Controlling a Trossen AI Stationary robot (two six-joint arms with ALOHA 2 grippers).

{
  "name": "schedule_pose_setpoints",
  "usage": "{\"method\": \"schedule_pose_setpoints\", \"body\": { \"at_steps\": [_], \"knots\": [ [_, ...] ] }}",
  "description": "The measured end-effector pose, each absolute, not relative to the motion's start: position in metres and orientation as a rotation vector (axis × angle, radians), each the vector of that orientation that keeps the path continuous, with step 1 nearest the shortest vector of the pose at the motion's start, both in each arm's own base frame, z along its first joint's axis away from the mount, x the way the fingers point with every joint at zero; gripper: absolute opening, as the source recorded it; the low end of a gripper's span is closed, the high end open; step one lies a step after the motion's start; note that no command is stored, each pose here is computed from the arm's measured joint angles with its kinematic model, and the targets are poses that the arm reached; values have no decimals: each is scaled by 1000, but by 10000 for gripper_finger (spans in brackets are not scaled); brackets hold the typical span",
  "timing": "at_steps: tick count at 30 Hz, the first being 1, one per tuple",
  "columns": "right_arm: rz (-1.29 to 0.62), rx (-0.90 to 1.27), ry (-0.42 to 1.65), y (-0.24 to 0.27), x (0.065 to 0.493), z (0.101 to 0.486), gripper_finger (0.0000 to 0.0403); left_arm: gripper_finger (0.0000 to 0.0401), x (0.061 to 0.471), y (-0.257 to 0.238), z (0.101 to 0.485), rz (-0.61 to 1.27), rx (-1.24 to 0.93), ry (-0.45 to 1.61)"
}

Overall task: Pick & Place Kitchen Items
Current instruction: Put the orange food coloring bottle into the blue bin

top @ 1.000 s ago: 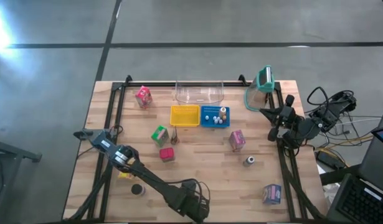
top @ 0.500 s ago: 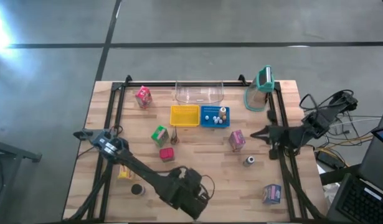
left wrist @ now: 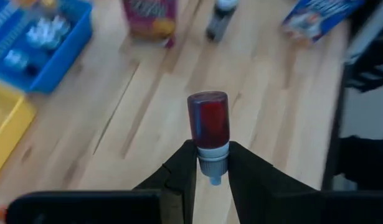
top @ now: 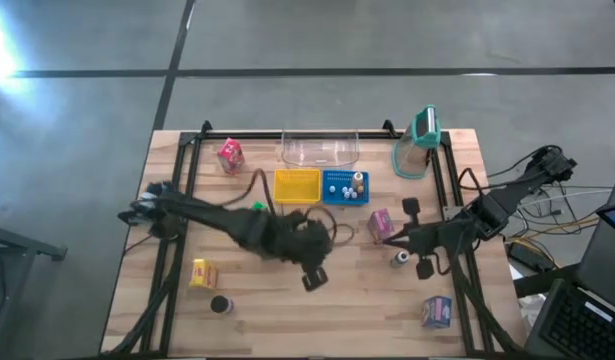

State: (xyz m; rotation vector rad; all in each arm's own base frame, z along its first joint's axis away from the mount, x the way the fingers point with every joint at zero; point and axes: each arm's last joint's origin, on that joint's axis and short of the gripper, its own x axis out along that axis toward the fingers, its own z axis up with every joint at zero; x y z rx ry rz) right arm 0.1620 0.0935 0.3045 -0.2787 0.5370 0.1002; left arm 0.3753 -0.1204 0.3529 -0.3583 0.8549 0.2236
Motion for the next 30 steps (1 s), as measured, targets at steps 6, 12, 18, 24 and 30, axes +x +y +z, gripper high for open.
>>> {"method": "schedule_pose_setpoints", "body": {
  "at_steps": [6,12,18,24,30],
  "knots": [
    [138,-284,541,103,175,313,22,81,377,-95,354,-55,-411,762],
    [160,-391,594,119,198,307,64,81,380,-79,342,-257,-527,805],
    [174,-439,610,135,221,310,111,81,380,-69,333,-429,-600,868],
    [210,-541,585,152,244,320,152,81,382,-59,332,-489,-621,856],
    [227,-597,546,164,264,325,177,81,382,-58,333,-525,-631,858]
  ]
}}
